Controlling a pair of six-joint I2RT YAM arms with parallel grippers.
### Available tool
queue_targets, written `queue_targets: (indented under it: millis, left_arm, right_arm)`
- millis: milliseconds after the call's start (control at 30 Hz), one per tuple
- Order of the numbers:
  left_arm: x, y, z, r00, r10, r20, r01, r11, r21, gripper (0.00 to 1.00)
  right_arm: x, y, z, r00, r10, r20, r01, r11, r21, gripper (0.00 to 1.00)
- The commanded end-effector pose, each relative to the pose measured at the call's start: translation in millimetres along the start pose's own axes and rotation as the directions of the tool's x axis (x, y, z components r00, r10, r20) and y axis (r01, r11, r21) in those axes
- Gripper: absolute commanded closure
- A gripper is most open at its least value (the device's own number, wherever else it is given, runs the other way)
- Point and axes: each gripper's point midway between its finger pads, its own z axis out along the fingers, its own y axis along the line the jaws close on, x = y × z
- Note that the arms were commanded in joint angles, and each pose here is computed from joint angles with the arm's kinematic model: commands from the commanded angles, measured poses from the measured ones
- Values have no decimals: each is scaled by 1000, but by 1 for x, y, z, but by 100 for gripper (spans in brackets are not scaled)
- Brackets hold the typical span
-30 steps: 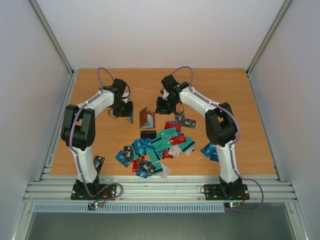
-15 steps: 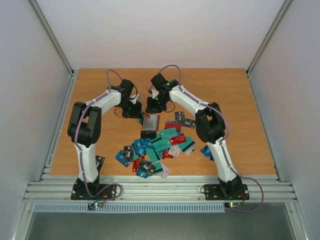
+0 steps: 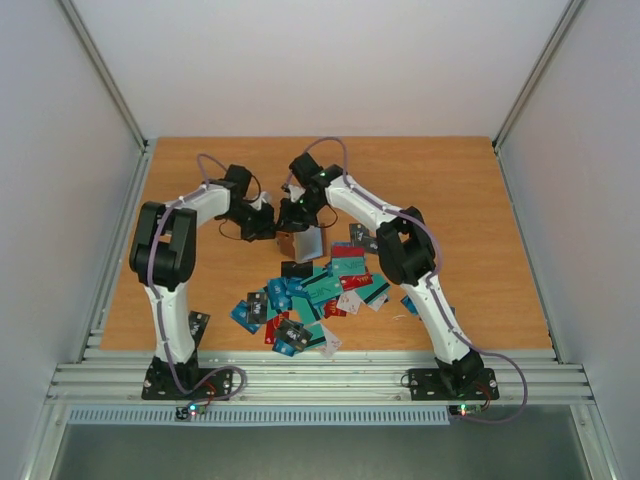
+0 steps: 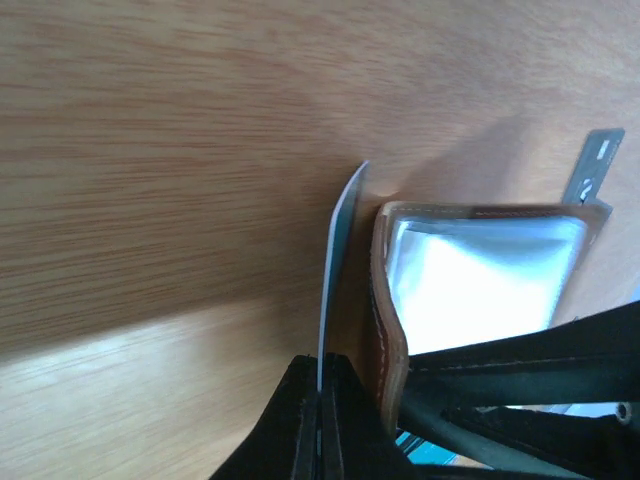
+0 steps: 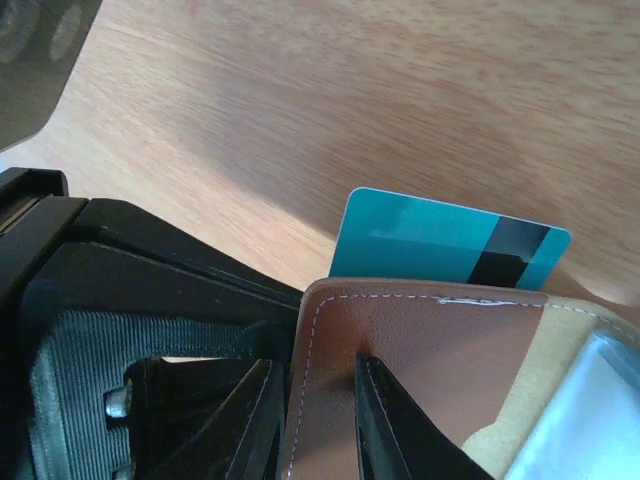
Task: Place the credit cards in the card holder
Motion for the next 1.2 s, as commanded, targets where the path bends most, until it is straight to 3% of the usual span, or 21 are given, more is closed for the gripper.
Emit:
queue_targets:
  millis: [0,200,400,533,633,900,1167]
  left_arm:
    - [-9,9,-17,999,-39,27,38,999,35,99]
    - [-10,23,-56,995,-2,96,12,995,-103,99]
    - [-14,7,-128,962,170,213,-103,951,-291,99]
    - [-3,-28,-155,928,248,279,-185,955,-231,100]
    - [14,-39,-142,937,255,238,-223,963,-150,99]
    - [33,-27,-83,982,162,98,-165,986,22,100]
    - [32,-3,-49,995,96,16,-96,995,10,100]
  right_arm:
    - [-3,3,17,1000,19,-17,-19,1000,-8,79]
    - [-3,-9,29,999,46,-29,-46,999,22,79]
    - [0,-14,33,998,45,-42,-43,998,36,79]
    - [0,-15,34,998,51,-44,-49,998,40,79]
    - [0,-15,33,998,51,-44,-49,998,43,79]
    - [-6,-1,21,999,42,-31,-41,999,9,79]
    - [-12,13,8,999,39,-13,-40,999,-28,79]
